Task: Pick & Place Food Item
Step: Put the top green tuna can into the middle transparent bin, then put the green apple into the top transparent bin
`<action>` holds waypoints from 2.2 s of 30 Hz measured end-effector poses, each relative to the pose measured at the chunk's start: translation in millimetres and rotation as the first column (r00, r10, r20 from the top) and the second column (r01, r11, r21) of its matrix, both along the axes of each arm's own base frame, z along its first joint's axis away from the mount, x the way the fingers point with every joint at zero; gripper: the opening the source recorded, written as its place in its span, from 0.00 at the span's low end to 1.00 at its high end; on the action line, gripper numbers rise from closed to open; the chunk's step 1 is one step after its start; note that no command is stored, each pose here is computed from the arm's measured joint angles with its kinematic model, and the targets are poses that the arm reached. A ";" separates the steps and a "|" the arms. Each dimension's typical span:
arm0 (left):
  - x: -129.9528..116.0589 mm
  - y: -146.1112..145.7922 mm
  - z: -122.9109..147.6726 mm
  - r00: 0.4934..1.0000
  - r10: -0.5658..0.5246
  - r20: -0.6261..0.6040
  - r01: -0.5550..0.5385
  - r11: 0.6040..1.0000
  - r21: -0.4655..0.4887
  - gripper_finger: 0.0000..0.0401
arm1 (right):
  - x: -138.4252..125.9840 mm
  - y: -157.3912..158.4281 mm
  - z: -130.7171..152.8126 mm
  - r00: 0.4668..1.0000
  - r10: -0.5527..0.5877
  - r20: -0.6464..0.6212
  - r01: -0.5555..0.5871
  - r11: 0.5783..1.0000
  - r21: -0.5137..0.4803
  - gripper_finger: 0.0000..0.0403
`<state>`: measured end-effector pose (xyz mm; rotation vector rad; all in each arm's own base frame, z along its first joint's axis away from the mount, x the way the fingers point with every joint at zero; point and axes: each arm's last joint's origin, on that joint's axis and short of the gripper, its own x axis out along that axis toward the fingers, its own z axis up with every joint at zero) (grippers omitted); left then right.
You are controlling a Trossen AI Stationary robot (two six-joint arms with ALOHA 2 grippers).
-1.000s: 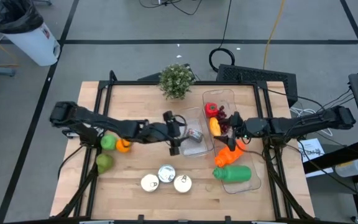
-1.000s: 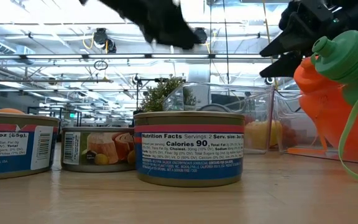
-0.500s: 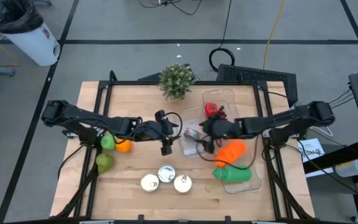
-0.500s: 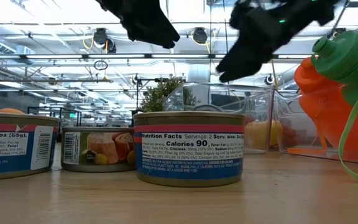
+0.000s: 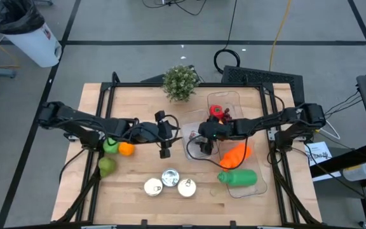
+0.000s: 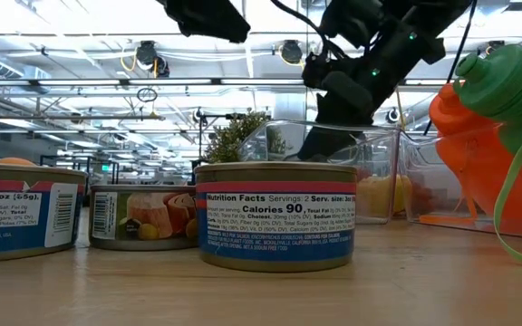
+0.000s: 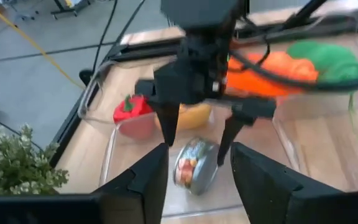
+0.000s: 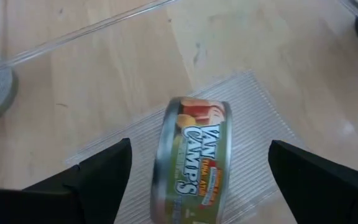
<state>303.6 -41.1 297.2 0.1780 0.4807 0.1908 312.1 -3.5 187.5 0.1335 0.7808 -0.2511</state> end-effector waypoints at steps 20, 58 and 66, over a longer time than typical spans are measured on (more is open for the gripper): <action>-1.3 0.2 -3.8 0.999 -0.005 -0.040 0.005 1.000 -0.001 0.35 | 2.5 -0.5 6.8 0.998 0.041 -0.039 -0.042 0.999 -0.029 0.37; -1.7 0.1 -4.6 0.999 0.007 -0.042 -0.008 1.000 -0.027 0.34 | 2.9 17.2 6.9 0.948 0.306 -0.084 -0.317 0.903 -0.289 0.90; -4.1 -2.8 -6.7 0.998 0.019 -0.062 -0.023 0.998 -0.062 0.33 | -20.3 35.9 55.6 0.956 0.271 0.116 -0.244 0.948 -0.207 0.88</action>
